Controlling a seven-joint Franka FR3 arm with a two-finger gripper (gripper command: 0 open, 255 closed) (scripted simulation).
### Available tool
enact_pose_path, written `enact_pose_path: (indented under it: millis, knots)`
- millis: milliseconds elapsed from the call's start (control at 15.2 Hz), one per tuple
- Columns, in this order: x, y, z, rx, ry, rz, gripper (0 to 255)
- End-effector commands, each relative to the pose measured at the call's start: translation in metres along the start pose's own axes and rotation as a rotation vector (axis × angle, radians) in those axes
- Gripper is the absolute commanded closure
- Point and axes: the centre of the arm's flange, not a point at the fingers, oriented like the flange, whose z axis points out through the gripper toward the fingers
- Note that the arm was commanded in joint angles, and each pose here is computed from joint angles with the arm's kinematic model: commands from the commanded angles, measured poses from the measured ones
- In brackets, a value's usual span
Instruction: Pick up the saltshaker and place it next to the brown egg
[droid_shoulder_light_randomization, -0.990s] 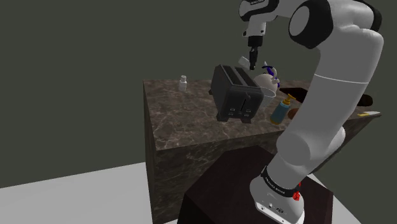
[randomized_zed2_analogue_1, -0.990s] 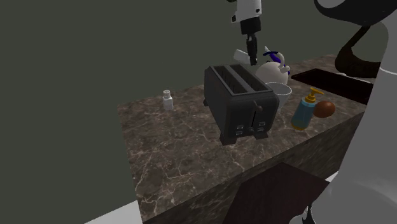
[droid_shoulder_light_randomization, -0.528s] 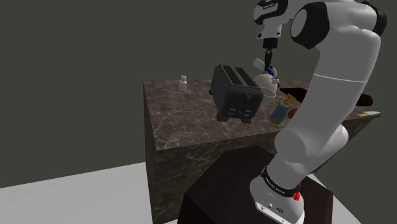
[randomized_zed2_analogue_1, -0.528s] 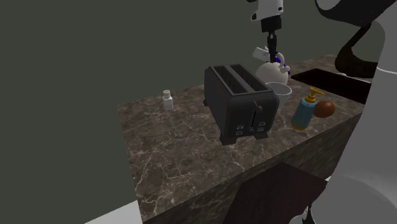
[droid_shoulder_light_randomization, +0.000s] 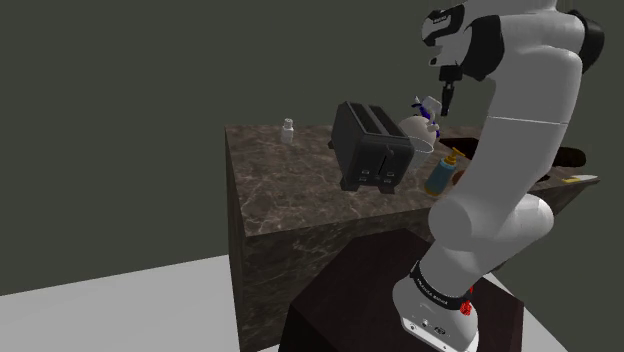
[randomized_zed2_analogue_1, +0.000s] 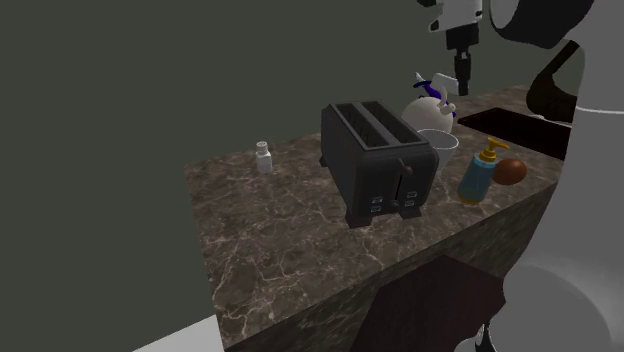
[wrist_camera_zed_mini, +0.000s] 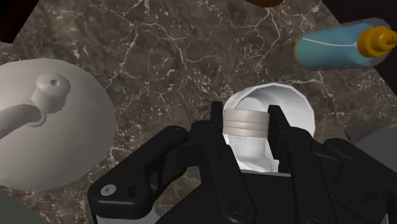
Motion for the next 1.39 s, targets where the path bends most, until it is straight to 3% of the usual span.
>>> enact_pose_path:
  millis: [0, 660, 1320]
  knots:
    - [-0.022, 0.014, 0.003, 0.000, 0.000, -0.002, 255]
    - [-0.132, 0.092, 0.021, 0.000, 0.000, -0.002, 255]
    - [-0.117, 0.101, 0.071, 0.000, 0.000, -0.002, 255]
